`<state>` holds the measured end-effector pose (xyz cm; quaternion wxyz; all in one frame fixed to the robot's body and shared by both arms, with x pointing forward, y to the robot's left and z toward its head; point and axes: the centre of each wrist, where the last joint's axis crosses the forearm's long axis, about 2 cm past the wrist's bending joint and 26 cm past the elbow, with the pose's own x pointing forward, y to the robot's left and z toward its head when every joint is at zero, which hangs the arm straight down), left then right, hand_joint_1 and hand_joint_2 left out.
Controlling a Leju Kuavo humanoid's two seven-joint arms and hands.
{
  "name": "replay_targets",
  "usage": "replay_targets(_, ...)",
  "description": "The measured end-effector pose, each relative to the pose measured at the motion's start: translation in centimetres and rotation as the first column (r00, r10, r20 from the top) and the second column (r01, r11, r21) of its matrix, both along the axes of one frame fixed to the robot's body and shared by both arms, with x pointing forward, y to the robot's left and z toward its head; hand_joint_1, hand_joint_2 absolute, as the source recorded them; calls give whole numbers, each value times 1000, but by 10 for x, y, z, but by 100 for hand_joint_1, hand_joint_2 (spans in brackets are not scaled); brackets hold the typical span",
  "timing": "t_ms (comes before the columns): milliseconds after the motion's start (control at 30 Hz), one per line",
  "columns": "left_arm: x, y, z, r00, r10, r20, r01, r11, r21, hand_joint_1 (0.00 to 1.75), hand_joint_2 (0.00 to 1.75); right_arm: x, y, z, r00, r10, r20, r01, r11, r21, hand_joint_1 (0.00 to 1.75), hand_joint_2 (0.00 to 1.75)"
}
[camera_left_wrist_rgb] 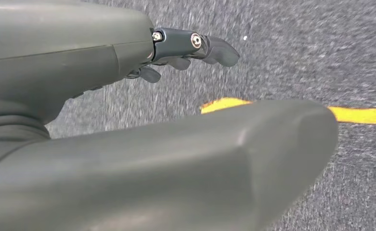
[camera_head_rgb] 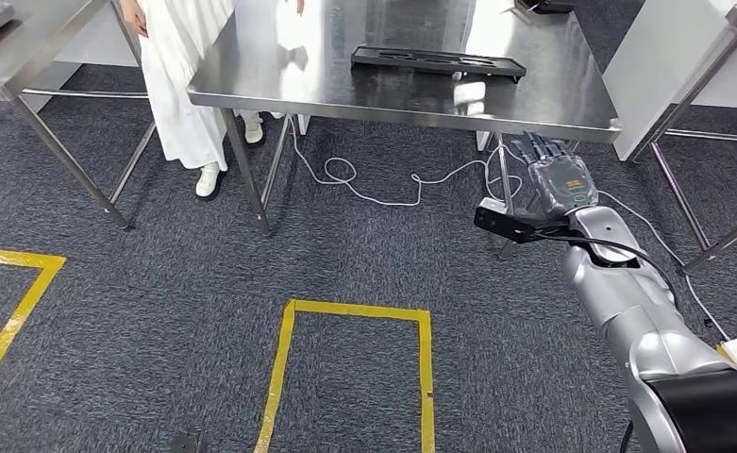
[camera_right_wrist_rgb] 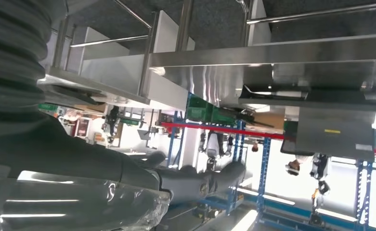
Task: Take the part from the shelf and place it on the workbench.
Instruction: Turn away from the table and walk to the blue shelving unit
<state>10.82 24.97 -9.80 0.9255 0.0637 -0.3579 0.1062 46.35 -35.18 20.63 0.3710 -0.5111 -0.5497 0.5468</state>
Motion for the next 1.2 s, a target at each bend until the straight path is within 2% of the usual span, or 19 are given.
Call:
replay_targets(300,0,-2,0,1000,-7,2,7,1000,-7,0,0,-5,-8,-9,1000,-18,-19,18,1000,-6,0,175)
replay_targets(500,1,-2,1,1000,-9,6,10,1000,-10,0,0,-3,-6,-3,1000,-13,2,13,1000,-5,0,175)
replay_targets(1200,4,-5,2,1000,-10,3,10,1000,-4,0,0,-6,-9,-10,1000,-19,-12,19,1000,-16,0,175)
